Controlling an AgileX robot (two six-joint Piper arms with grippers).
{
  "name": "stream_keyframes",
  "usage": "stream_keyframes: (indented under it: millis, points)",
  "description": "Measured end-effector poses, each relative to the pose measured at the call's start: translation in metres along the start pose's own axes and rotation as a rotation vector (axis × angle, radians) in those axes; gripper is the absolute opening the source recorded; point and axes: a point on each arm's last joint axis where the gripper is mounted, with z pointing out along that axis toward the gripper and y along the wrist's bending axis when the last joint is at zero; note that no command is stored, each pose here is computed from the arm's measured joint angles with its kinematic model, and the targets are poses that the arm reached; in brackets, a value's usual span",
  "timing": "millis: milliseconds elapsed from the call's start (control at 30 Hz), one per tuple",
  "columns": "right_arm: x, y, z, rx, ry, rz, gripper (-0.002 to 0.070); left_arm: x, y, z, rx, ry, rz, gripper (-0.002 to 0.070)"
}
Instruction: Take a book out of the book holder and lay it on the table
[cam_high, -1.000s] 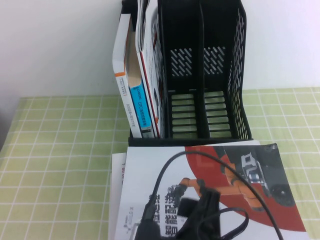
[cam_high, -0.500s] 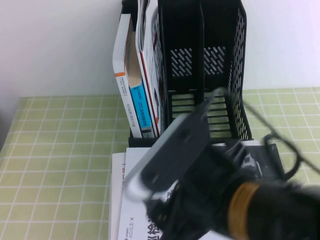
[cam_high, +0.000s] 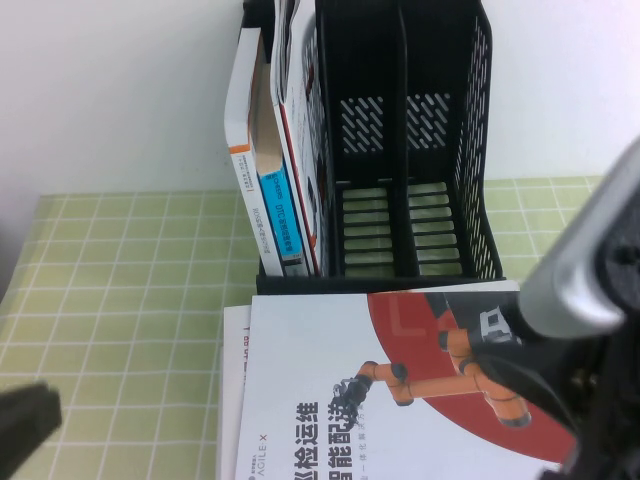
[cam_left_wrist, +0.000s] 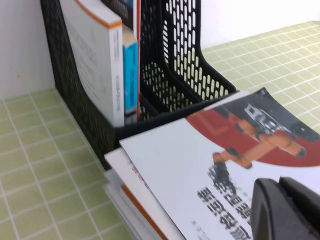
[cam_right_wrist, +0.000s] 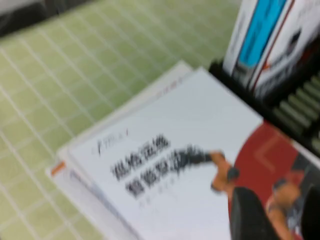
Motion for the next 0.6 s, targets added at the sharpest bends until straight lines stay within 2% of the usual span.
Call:
stream_keyframes:
  millis: [133,200,333,400,500,600]
  points:
    - [0.013,0.0,-0.003,-0.007,0.133,-0.007,0.0092,0.025,-0.005,-0.018,0.004,-0.084,-0.001,-0.0003]
    - [0.016,0.0,-0.004,-0.008,0.167,-0.012,0.0041,0.035,-0.007,-0.027,0.006,-0.155,0.005,-0.0003]
    - [0.017,-0.001,-0.001,0.001,0.156,-0.074,0.0012,0.05,-0.002,-0.025,-0.013,-0.232,-0.003,-0.0003]
    - [0.022,-0.001,0.006,0.014,0.146,-0.174,0.0007,0.06,0.003,-0.016,-0.025,-0.224,-0.028,-0.0003]
    - [0.038,0.001,0.022,0.026,0.136,-0.306,0.0004,0.074,0.011,-0.001,-0.042,-0.197,-0.092,-0.0003]
    - [0.058,0.005,0.04,0.023,0.11,-0.357,0.0004,0.086,0.019,0.011,-0.062,-0.186,-0.133,-0.0003]
